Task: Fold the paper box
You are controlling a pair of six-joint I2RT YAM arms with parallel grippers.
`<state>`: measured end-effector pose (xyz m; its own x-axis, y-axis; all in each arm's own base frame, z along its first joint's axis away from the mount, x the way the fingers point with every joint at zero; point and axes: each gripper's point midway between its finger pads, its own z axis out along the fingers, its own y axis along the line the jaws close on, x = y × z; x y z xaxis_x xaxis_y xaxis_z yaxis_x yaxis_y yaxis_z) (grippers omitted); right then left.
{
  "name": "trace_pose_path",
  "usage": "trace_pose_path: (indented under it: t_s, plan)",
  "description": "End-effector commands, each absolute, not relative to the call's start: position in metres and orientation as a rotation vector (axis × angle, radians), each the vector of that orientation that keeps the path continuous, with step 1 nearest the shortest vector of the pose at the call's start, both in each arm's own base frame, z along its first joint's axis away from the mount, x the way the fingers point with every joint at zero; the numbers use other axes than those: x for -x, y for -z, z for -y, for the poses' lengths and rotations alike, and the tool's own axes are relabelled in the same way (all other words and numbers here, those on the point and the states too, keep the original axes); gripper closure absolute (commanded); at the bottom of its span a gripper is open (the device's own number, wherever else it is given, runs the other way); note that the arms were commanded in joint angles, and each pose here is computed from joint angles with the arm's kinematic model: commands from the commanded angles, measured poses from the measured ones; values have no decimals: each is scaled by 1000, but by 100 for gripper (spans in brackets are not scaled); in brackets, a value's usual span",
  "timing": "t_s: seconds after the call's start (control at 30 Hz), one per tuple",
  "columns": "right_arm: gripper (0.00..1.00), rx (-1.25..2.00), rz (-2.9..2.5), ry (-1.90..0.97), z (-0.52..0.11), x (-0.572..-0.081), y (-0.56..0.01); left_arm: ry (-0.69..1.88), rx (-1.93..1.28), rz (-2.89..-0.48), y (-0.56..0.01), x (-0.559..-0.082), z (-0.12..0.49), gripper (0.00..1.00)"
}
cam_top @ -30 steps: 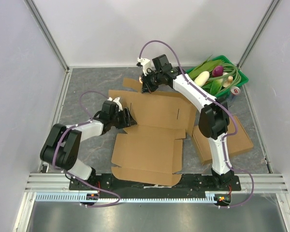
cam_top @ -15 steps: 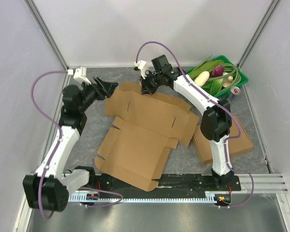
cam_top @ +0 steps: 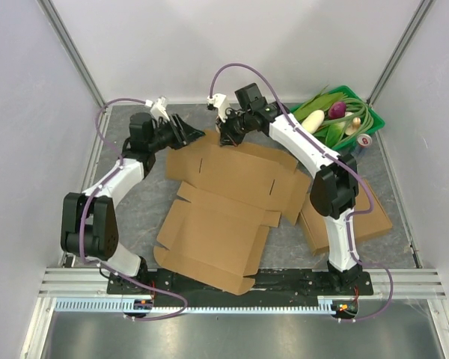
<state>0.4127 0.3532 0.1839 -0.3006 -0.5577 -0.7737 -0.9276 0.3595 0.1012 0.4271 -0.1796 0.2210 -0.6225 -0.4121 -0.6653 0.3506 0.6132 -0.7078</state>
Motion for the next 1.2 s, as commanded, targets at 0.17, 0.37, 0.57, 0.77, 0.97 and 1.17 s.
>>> trace_pose_path:
  t_s: [0.17,0.37,0.57,0.77,0.97,1.17]
  plan:
    - [100,1303,-1726,-391,-377,-434,-242,1058,-64,-1894,-226,-376,191,36]
    - [100,1378,-1664,-367,-387,-417,-247,758,-74,-1907,-226,-381,161,30]
    - [100,1431,-1628,-377,-391,-408,-245,596,-94,-1948,-212,-394,148,45]
    - [69,1268,-1707,-317,-389,-425,-258,413,-103,-1824,-223,-400,152,86]
    - [6,410,-2136,-210,-318,-413,-277,389,-47,-1556,-230,-389,155,98]
    - [2,3,-2141,-486,-288,-360,-320,433,-2,-1587,-216,-383,158,98]
